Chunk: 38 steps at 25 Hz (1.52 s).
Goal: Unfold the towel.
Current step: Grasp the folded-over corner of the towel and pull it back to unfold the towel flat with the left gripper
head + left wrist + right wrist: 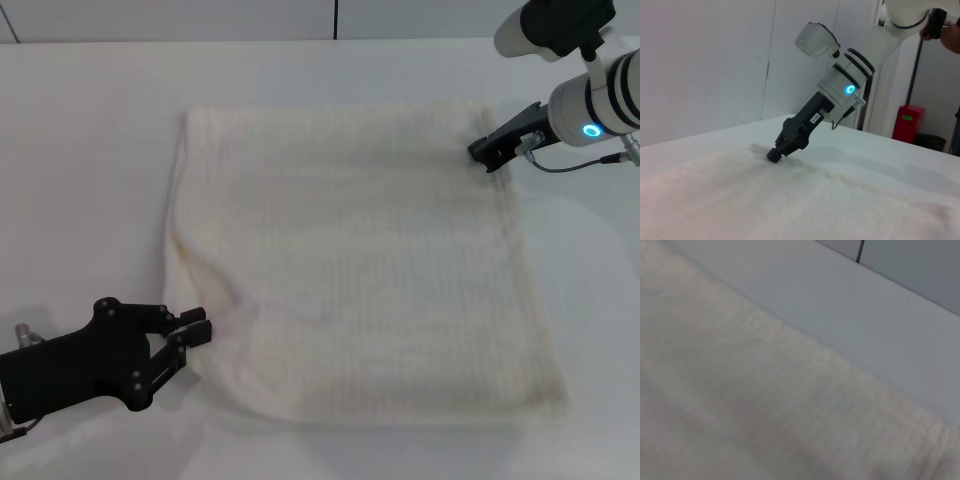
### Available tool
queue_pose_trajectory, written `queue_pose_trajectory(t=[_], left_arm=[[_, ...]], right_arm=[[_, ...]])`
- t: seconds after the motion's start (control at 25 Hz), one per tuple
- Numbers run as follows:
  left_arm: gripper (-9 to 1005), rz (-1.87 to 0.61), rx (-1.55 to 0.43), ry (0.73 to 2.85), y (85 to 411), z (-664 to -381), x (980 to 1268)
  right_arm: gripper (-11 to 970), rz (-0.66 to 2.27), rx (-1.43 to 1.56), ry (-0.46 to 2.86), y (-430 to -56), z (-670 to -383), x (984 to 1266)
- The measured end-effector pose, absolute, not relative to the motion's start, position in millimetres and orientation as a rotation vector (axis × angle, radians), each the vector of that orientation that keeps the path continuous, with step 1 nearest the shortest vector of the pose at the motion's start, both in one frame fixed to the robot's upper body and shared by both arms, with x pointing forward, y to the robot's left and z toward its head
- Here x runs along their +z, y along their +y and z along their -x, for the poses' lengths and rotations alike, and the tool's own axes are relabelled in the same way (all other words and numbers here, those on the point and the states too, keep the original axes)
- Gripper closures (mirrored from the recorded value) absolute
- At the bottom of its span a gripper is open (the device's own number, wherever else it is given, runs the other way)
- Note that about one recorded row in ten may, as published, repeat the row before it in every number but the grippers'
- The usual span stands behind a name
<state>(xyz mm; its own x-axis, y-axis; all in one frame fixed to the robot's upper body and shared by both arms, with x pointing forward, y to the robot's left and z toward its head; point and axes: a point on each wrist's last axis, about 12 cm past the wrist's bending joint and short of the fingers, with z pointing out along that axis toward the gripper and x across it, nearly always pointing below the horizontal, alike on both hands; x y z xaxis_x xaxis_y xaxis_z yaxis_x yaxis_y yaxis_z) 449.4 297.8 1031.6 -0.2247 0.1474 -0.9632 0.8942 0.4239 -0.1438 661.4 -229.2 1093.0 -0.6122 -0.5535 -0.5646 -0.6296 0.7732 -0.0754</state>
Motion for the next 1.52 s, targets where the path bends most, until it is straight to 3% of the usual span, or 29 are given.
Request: queue_pose_trajectory(t=[1.16, 1.44, 1.52], left_arm=[[906, -0.885, -0.859, 1.622, 310, -433, 1027], [869, -0.789, -0.807, 1.64, 323, -429, 1027], [811, -0.762, -0.794, 1.647, 328, -427, 1027]], right_arm=[[962, 0.881, 0.181, 2.389, -227, -661, 1094], [962, 0.882, 0.183, 2.39, -227, -662, 1094], [962, 0.882, 0.184, 2.39, -227, -662, 1094]])
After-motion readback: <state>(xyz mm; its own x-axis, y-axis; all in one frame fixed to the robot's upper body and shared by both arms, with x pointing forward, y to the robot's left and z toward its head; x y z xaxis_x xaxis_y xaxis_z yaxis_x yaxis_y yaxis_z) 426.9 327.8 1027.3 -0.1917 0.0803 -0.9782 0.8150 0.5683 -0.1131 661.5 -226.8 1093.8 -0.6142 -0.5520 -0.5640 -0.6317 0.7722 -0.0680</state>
